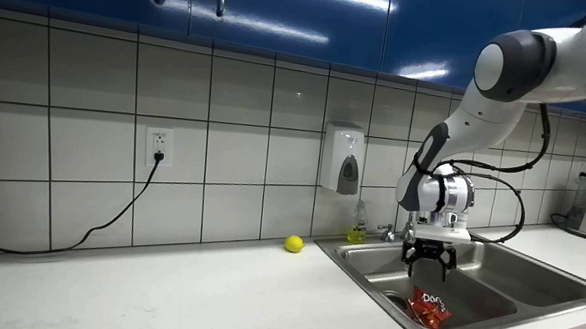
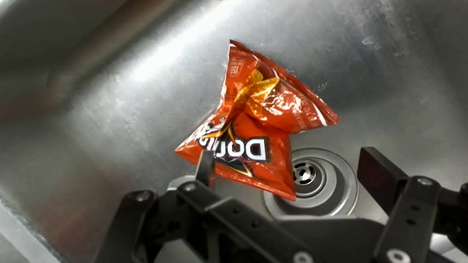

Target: Put the snack packet into the sink

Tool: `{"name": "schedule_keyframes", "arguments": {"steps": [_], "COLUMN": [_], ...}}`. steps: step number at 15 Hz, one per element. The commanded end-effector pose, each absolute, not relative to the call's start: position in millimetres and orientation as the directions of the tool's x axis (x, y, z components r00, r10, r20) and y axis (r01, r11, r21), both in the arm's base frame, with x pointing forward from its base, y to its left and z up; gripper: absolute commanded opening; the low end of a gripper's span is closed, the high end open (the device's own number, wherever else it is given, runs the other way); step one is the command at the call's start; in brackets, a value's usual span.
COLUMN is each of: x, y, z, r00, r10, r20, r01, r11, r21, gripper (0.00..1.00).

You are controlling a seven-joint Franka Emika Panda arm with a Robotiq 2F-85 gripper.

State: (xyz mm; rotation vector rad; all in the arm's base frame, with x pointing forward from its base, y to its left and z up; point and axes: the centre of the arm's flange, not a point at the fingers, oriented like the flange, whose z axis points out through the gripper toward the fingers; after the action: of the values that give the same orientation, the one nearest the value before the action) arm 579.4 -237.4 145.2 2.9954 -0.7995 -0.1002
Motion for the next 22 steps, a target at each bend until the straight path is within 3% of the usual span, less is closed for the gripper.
{"name": "schedule_keyframes", "arguments": {"steps": [1, 22], "x": [551.6, 404.2], "y": [-219.5, -129.8], "z": [175.6, 298.6], "r00": [0.928, 0.984], "r10": [-0.364, -0.065], "r20": [-0.08, -0.167], "r01": [-0.363, -0.059], "r11": [-0.931, -0.998], "r21": [0.034, 0.036], "gripper": [1.0, 1.0]}}
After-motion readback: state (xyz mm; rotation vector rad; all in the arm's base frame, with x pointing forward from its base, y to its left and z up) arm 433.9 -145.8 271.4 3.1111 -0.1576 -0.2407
